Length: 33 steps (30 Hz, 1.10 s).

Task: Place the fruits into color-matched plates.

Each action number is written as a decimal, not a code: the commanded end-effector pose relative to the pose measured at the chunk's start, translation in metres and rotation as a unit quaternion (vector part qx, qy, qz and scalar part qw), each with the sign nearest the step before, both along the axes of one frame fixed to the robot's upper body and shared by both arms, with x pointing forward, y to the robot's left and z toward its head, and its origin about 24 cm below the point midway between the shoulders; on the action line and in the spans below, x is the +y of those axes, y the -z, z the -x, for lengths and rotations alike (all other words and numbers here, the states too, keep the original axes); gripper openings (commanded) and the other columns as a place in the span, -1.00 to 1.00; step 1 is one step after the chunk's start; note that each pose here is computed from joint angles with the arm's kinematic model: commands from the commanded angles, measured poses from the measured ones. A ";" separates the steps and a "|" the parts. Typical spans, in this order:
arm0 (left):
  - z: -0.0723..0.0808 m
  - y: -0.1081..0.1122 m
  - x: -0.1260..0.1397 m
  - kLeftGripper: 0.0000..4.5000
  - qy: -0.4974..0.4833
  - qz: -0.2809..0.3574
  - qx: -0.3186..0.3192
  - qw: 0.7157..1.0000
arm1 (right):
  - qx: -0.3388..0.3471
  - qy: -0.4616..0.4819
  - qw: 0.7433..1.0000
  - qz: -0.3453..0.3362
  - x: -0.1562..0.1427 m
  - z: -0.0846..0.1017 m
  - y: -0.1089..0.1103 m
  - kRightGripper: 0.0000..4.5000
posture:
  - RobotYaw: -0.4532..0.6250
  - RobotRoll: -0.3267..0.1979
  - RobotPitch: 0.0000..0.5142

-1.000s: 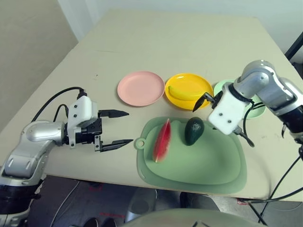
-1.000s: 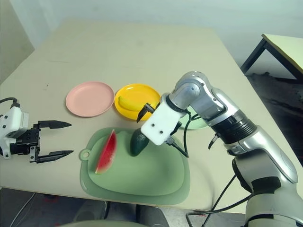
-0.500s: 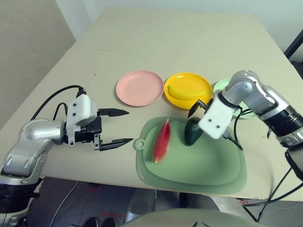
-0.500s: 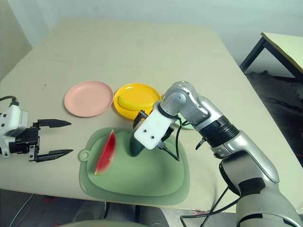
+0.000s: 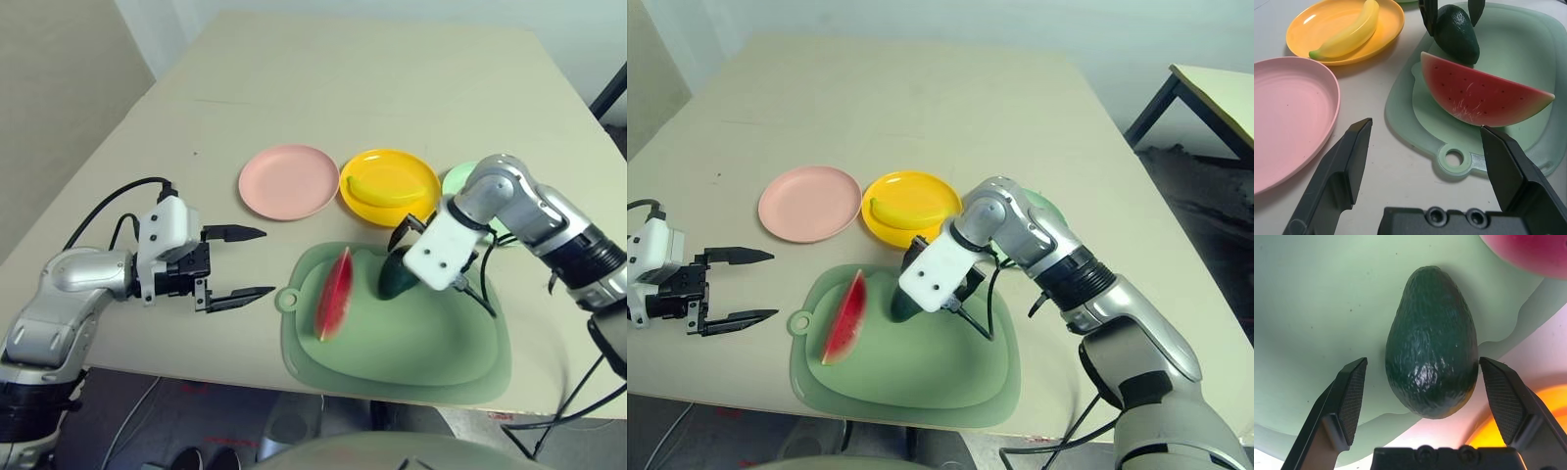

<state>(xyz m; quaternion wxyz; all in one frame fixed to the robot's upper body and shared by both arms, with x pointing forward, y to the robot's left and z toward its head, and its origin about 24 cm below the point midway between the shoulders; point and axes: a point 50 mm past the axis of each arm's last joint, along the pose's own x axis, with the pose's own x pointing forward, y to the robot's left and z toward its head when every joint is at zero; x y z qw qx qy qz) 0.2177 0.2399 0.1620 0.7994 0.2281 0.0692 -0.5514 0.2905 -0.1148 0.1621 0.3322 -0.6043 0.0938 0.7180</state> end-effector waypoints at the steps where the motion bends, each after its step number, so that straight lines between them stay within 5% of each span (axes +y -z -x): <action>1: 0.001 -0.002 0.002 1.00 0.001 -0.005 -0.004 1.000 | 0.014 0.001 1.000 0.000 0.003 0.005 0.003 0.99 | 0.11 0.25 -0.50; 7: 0.000 -0.001 0.002 1.00 0.002 -0.003 -0.005 1.000 | 0.031 0.027 0.999 -0.002 0.004 0.009 0.002 0.85 | 0.10 0.25 -0.49; 11: -0.001 -0.001 0.002 1.00 0.003 -0.003 -0.006 1.000 | 0.034 0.034 0.999 0.000 0.004 0.010 0.002 0.31 | 0.10 0.25 -0.49; 21: -0.002 -0.001 0.002 1.00 0.004 0.000 -0.005 1.000 | 0.030 0.051 0.998 0.012 -0.009 0.007 -0.007 0.30 | 0.09 0.25 -0.49; 33: -0.014 -0.010 -0.004 1.00 -0.036 0.078 -0.006 0.996 | -0.049 0.219 0.973 0.048 -0.072 -0.045 -0.063 0.30 | 0.06 0.25 -0.55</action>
